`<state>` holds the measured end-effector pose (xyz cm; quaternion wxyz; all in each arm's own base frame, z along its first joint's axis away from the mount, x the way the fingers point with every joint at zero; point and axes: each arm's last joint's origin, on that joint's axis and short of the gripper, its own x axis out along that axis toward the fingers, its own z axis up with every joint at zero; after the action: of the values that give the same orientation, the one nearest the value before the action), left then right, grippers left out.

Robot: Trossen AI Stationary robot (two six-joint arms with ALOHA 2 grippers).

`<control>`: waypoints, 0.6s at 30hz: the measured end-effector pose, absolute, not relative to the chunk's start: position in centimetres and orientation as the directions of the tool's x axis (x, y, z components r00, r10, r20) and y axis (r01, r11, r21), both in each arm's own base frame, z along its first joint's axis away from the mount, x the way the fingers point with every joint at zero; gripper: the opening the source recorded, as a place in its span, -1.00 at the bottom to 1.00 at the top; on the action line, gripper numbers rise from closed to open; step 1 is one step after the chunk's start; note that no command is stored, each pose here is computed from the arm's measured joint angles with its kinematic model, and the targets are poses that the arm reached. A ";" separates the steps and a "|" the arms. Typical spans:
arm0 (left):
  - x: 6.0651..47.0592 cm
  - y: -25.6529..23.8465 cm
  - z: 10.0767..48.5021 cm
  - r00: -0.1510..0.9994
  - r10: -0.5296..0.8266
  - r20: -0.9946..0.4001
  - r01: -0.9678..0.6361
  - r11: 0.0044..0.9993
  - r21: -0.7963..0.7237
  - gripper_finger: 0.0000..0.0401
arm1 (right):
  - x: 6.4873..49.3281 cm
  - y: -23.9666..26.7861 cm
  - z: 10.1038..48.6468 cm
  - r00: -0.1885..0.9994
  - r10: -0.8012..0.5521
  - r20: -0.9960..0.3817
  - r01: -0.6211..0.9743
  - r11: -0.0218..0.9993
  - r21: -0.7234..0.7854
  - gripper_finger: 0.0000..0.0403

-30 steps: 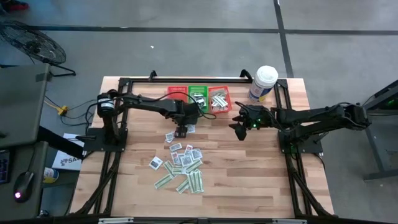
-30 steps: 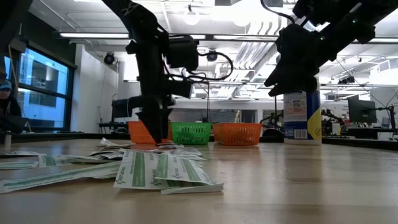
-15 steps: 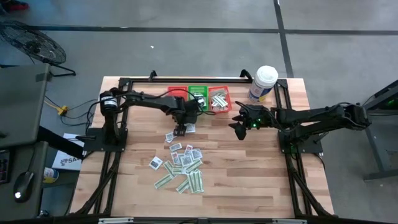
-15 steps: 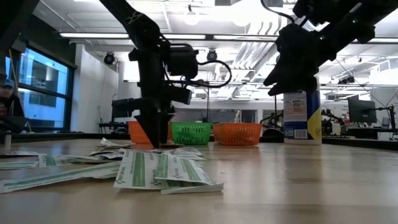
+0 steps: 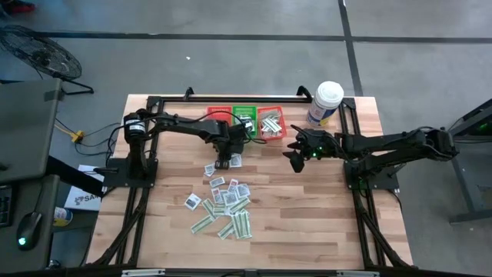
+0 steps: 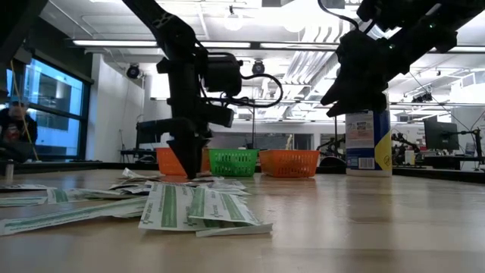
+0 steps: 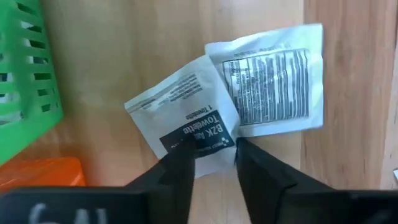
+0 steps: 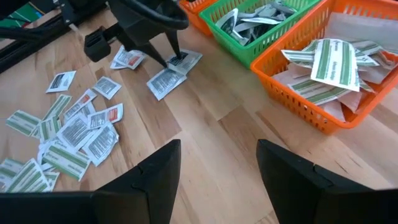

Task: Pick & Place First Aid Supplies
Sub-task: Put the towelette pack into the green bin

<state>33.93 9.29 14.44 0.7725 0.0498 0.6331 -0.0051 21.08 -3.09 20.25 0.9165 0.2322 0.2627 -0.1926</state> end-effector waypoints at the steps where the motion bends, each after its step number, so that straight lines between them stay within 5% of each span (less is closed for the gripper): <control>1: 33.9 9.3 14.4 0.196 0.050 -0.979 0.062 0.996 0.064 -0.53 | 21.1 -3.1 20.3 0.788 -0.230 -0.571 0.474 0.818 0.325 0.01; 8: 33.6 9.2 14.3 0.164 0.033 -0.986 -0.003 0.999 0.033 -0.94 | 21.1 -3.1 20.3 0.789 -0.226 -0.571 0.479 0.809 0.342 0.01; 18: 33.2 8.3 14.6 0.114 0.008 -0.993 -0.021 1.000 0.006 -0.99 | 21.2 -3.1 20.4 0.799 -0.224 -0.557 0.472 0.808 0.352 0.01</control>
<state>33.23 8.33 14.60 0.7463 -0.0049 0.6656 0.0098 21.18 -3.08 20.39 0.9165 0.2445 0.2535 -0.1898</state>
